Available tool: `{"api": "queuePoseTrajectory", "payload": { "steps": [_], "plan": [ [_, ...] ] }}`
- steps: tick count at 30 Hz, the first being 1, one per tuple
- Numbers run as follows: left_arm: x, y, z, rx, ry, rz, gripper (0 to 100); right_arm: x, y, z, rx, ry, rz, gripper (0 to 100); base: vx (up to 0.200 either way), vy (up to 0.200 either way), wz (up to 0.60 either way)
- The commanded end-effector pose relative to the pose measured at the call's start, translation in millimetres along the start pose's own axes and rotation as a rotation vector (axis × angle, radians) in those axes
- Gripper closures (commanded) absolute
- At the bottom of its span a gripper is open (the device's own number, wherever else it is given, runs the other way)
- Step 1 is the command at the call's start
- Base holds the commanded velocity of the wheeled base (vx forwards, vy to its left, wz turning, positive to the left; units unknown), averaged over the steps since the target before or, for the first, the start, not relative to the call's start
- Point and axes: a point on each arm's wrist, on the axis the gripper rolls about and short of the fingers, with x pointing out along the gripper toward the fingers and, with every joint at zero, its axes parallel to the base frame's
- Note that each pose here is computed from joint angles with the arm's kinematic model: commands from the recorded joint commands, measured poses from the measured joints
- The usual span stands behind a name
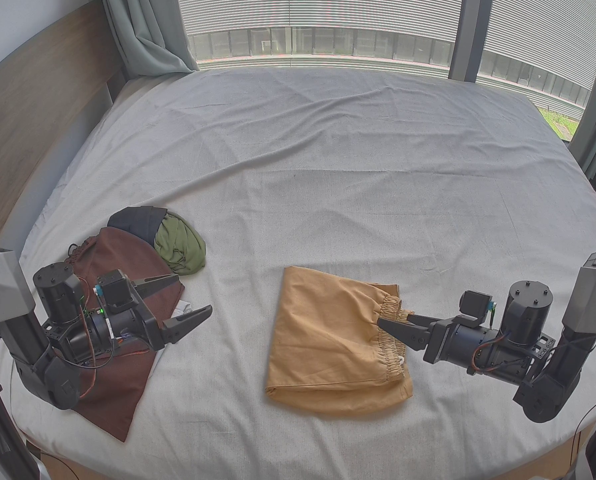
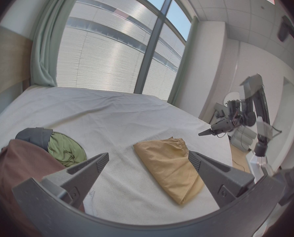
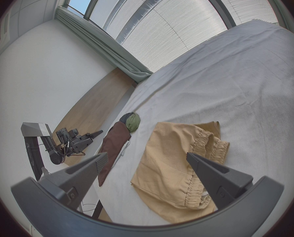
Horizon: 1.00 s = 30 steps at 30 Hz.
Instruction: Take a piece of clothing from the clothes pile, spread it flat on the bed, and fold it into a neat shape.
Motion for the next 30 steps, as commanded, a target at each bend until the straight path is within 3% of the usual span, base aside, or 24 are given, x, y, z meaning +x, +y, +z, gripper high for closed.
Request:
{"api": "queuePoseTrajectory", "payload": {
  "steps": [1, 20, 30],
  "plan": [
    [-8.2, 1.5, -3.6, 0.038, 0.013, -0.024, 0, -2.0, -8.8, -15.1, 0.026, 0.063, -0.04, 0, 0.0, 0.0, 0.0],
    [-7.9, -2.6, -8.2, 0.067, 0.029, -0.054, 0, 1.2, -45.4, -48.8, 0.101, 0.182, -0.182, 0, 0.0, 0.0, 0.0],
    [-7.4, -4.5, -10.0, 0.063, 0.036, -0.061, 0, 2.8, -52.7, -53.6, 0.118, 0.196, -0.202, 0, 0.0, 0.0, 0.0]
  ]
}}
